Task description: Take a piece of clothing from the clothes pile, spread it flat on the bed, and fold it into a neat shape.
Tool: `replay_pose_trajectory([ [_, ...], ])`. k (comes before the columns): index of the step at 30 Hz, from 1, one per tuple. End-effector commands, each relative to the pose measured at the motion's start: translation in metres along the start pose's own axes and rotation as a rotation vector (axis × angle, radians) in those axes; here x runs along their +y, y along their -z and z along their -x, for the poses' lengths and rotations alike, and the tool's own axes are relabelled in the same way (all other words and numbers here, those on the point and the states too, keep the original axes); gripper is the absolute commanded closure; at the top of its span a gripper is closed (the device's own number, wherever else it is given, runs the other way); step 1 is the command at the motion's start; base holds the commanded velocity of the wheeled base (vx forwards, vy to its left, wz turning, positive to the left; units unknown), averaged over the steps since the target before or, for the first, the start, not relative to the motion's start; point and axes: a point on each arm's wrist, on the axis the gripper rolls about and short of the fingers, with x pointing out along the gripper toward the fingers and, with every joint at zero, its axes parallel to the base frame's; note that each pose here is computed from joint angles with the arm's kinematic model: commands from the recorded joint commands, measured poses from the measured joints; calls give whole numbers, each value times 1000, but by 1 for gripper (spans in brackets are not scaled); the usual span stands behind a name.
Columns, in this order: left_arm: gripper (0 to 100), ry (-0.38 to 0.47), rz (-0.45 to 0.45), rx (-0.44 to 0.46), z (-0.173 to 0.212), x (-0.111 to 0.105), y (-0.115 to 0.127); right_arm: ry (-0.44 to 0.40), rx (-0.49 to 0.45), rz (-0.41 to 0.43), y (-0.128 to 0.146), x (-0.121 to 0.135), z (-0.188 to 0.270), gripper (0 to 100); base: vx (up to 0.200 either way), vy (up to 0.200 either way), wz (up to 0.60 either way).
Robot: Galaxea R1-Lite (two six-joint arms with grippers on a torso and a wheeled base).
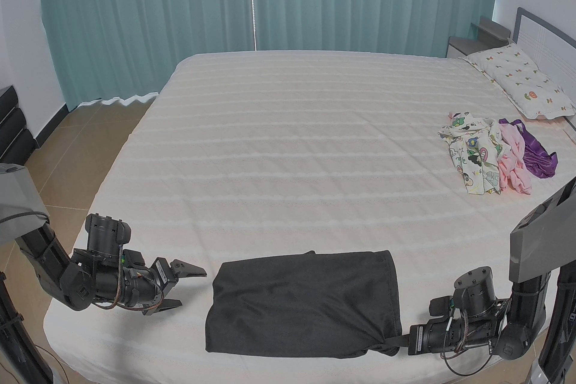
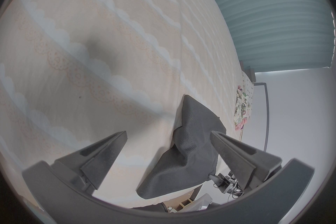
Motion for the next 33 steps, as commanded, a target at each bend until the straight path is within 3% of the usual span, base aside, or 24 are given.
replay_pose_trajectory([
  [1,0,-1,-1,2,-1,0,0,5,5,-1,3,0,4,100,0,0,0],
  [5,0,-2,2,2,0,1,0,17,27,13,5,-1,4,100,0,0,0],
  [6,0,0,2,0,0,0,0,23,34,24,6,-1,5,0,0,0,0],
  [13,0,51,-17,-50,12,-15,-2,11,-32,40,-2,2,13,0,0,0,0],
  [17,0,167,42,-106,19,-48,5,-10,-107,35,-12,4,25,0,0,0,0],
  [21,0,209,22,-139,12,-66,24,10,-139,-8,-17,-2,29,0,0,0,0],
  [24,0,208,-12,-150,2,-74,37,7,-152,-74,-18,-3,30,0,0,0,0],
  [33,0,146,-12,-95,-18,-66,46,-2,-170,-89,-21,-3,30,0,0,0,0],
])
